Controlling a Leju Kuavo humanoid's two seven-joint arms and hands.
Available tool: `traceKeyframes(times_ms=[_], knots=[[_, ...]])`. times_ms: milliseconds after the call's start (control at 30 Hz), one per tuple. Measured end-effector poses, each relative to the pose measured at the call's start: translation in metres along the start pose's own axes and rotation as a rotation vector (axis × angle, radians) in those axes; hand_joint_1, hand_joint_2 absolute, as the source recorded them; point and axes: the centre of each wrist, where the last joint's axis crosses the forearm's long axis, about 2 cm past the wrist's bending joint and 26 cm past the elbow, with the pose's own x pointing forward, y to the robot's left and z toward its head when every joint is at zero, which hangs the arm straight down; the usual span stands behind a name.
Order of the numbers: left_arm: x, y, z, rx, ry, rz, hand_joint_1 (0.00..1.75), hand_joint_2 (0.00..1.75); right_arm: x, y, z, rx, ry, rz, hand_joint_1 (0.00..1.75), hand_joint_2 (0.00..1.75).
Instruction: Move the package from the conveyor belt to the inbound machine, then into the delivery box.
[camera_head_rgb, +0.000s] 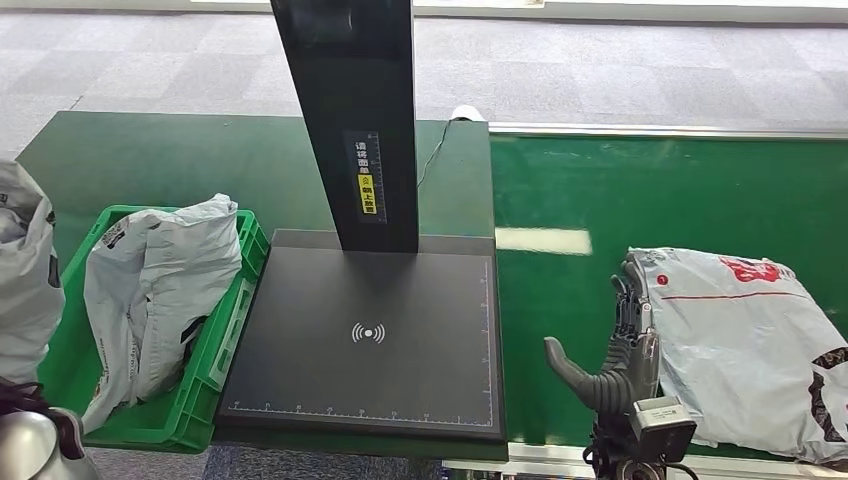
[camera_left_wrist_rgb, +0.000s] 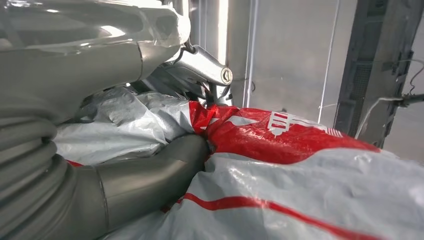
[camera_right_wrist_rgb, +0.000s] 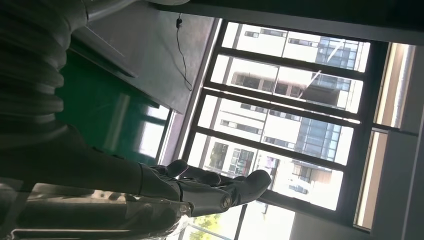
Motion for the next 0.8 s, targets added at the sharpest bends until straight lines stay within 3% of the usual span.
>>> traceKeyframes(times_ms=[67,233,333,433,567,800], knots=[[-0.007,-0.008,0.007,-0.089,0.066,-0.077,1.75,1.75,0.001,0.000,0.000,0.004,-0.003,0.011,0.00,1.75],[-0.037,-0.049,0.025,-0.524,0.403,-0.300,1.75,1.75,0.005,-0.006,-0.004,0.016,-0.021,0.032,0.00,1.75],[-0.055,-0.076,0.035,-0.767,0.498,-0.361,1.75,1.75,0.005,-0.008,-0.010,0.041,-0.022,0.041,0.00,1.75],[-0.072,-0.091,0.046,-0.914,0.557,-0.401,1.75,1.75,0.005,-0.008,-0.015,0.053,-0.031,0.051,0.00,1.75],[-0.093,-0.093,0.061,-1.033,0.599,-0.450,1.75,1.75,0.005,-0.007,-0.018,0.047,-0.039,0.054,0.00,1.75],[-0.105,-0.089,0.074,-1.186,0.633,-0.505,1.75,1.75,0.006,-0.005,-0.019,0.049,-0.039,0.046,0.00,1.75]])
